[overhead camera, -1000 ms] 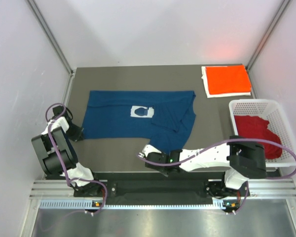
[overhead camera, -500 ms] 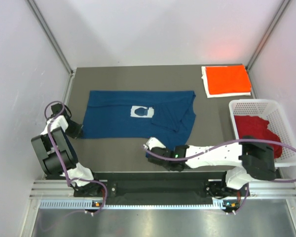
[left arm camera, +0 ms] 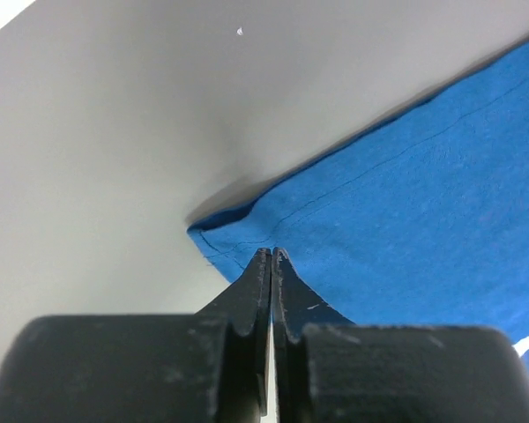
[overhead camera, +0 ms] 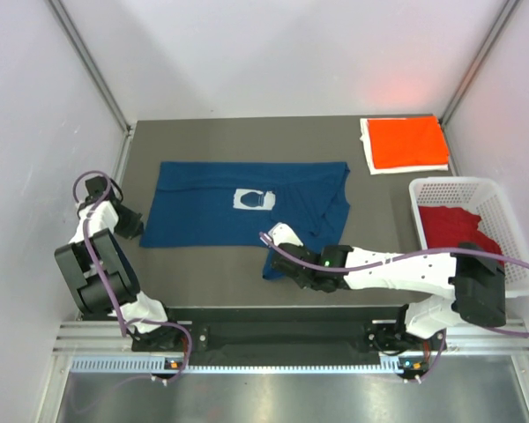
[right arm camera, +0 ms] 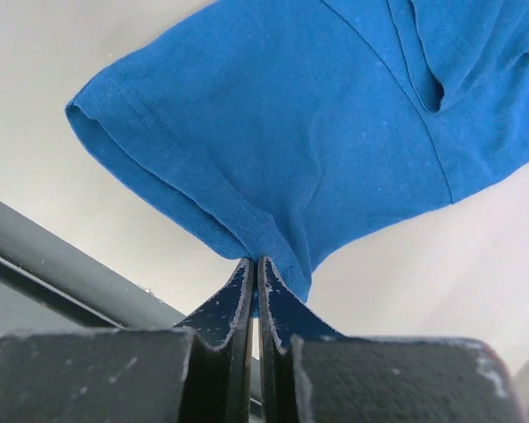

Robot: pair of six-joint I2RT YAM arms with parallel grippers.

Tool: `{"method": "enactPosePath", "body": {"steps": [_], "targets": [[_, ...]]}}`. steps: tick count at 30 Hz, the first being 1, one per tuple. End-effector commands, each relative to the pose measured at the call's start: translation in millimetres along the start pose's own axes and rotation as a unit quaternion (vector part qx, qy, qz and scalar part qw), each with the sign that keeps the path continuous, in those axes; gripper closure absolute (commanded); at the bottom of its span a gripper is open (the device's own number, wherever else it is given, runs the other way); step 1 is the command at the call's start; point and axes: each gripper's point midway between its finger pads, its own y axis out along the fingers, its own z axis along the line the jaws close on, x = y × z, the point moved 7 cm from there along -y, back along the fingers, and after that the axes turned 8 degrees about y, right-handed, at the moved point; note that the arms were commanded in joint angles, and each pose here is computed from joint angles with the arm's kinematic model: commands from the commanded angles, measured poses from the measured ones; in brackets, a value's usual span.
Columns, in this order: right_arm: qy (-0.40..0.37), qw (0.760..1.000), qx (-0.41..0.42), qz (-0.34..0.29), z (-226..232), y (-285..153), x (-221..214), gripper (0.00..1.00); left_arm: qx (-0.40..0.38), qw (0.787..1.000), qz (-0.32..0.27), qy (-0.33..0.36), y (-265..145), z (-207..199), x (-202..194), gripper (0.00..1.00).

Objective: Fold and stack the t-shirts
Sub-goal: Fold the tshirt

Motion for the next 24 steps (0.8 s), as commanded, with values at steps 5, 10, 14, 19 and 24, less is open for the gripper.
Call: {"method": "enactPosePath", "body": {"steps": [5,10,14,19,24], "targets": [[0.017,1.000,0.007,-0.010,2.2,-6.4,12.6,1.00,0.051,0.998,-0.024,-0.001,-16.0,11.9,5.9,0.66],[0.025,0.999,0.021,-0.001,-1.4,-13.0,13.2,1.00,0.004,0.999,-0.038,-0.038,-16.4,10.2,-11.8,0.55],[0.031,0.999,0.022,0.002,-2.2,-19.5,18.4,1.00,-0.012,0.998,-0.045,-0.052,-6.7,9.0,-14.5,0.55],[0.043,0.999,0.029,0.001,2.2,-19.3,21.9,1.00,0.026,0.998,-0.043,-0.045,6.0,19.9,-17.9,0.56],[0.033,0.999,0.017,0.005,0.2,-18.2,23.0,1.00,0.028,0.996,-0.065,-0.059,5.6,26.4,-21.1,0.54]]}}
